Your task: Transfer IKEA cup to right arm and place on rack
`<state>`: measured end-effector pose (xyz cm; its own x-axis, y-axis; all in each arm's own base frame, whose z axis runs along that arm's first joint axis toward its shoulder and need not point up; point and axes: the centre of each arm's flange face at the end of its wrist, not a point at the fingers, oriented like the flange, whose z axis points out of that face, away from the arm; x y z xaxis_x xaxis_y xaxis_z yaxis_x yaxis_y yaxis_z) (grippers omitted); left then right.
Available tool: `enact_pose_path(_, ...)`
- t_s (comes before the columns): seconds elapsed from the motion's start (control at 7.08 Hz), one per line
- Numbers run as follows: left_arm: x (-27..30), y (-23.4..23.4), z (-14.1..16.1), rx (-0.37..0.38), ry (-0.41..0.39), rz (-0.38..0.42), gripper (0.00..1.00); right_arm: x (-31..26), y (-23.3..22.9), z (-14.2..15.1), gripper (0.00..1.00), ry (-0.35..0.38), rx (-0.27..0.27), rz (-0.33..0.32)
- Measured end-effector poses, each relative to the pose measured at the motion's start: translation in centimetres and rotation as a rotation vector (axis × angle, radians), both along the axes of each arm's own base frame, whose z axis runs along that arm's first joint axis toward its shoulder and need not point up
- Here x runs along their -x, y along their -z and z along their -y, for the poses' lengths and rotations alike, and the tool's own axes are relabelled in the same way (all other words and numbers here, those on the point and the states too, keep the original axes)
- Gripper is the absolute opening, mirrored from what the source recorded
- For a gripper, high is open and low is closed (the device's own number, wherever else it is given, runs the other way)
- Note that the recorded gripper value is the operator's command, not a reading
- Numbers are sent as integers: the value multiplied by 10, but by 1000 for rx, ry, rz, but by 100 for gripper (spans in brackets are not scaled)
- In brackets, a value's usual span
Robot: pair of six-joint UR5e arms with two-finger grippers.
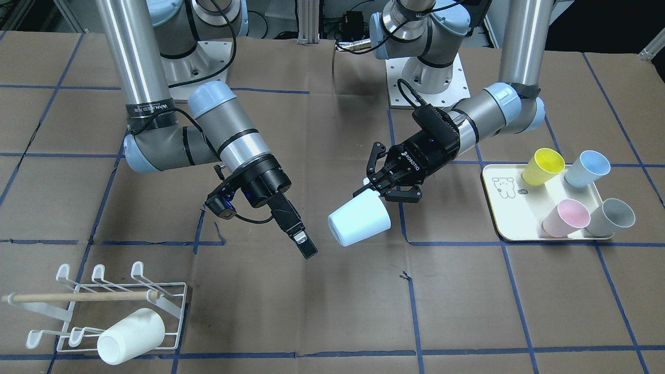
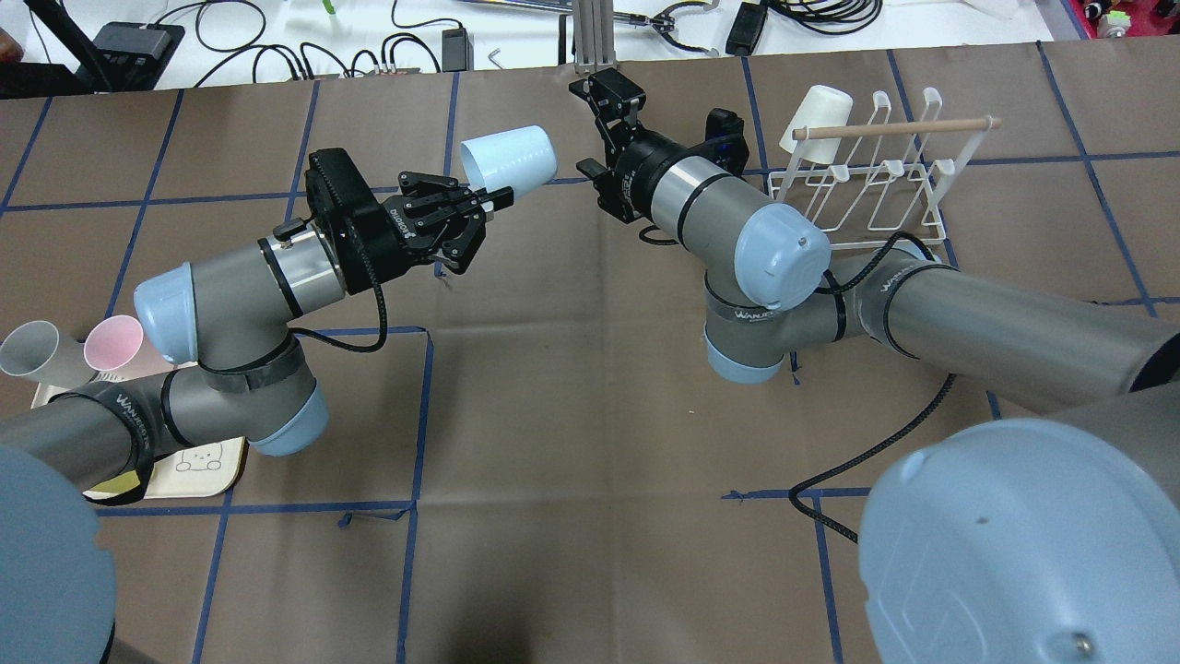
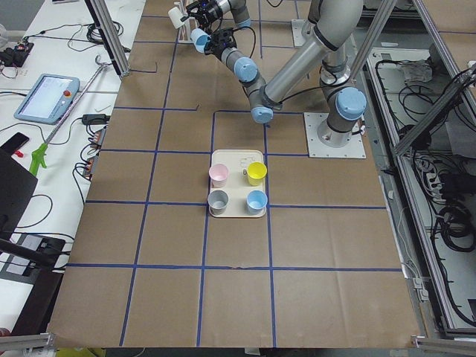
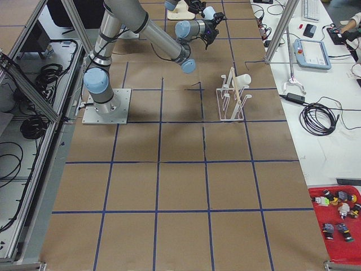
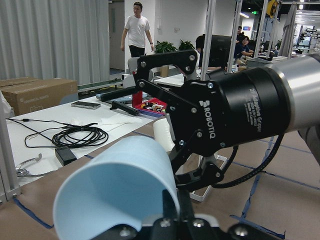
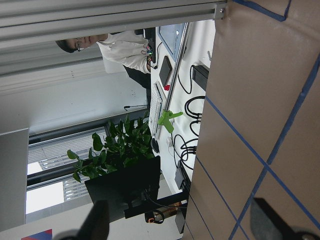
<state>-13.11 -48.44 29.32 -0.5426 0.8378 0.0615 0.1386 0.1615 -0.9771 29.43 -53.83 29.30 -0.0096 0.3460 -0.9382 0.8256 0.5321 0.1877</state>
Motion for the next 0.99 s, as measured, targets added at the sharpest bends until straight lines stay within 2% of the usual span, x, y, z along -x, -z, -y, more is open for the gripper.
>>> enact_pose_path(0.99,-4,2,0,3,-11,-4,6,-12,2,-12,99,-32,-18,10)
